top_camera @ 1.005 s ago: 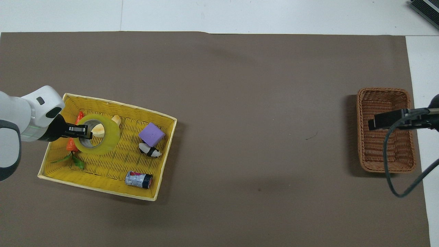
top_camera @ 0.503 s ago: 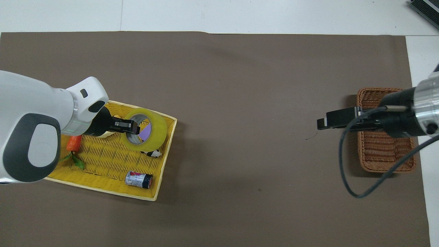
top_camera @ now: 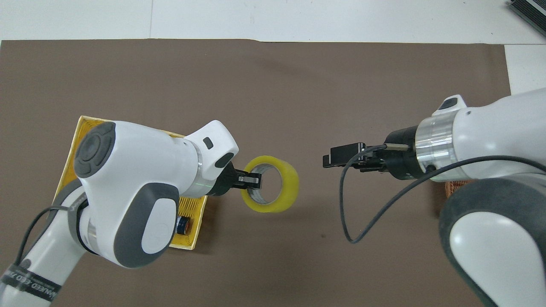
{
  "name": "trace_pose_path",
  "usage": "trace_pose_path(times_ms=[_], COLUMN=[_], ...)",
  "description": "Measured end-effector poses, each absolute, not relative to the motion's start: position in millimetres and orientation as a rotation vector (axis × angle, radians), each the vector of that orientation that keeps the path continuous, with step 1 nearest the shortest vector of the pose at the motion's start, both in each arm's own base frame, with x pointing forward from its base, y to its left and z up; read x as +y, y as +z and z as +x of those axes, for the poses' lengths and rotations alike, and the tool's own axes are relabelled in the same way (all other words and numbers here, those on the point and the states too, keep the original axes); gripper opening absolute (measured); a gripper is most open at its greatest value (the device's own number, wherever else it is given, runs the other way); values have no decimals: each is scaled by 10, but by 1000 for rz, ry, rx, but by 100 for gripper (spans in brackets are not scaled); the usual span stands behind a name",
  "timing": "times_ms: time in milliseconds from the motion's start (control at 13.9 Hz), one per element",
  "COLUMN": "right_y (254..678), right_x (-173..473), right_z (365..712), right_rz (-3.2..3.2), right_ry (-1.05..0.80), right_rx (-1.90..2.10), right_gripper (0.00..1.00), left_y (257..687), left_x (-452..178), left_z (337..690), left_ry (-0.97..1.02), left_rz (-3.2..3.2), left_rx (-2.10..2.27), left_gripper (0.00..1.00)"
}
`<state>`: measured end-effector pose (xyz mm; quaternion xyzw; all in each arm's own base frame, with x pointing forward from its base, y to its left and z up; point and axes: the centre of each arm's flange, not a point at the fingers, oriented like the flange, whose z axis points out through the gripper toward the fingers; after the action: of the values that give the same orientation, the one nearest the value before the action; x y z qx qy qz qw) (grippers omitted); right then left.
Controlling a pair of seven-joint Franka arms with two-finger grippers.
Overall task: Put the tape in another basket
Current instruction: 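Lift the tape with the left gripper while the right gripper reaches toward it, then grasp the tape with the right gripper while the left gripper releases it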
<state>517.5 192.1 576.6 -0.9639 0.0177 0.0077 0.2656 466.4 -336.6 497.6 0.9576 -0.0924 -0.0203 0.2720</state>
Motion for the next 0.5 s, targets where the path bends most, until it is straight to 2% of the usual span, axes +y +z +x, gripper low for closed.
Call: trace_pose_path(times_ms=[144, 503], right_y=[5634, 5547], right_x=[2073, 1916], right_z=[5100, 4913], right_rz=[-2608, -2591], right_ry=[22, 25], right_rx=[28, -3], right_gripper=[100, 100], left_y=[4980, 5034], left_x=[-3574, -3910], left_z=[4589, 4487], left_ry=[-51, 49], left_rz=[2513, 2382], left_rx=[-203, -97], left_gripper=[22, 22])
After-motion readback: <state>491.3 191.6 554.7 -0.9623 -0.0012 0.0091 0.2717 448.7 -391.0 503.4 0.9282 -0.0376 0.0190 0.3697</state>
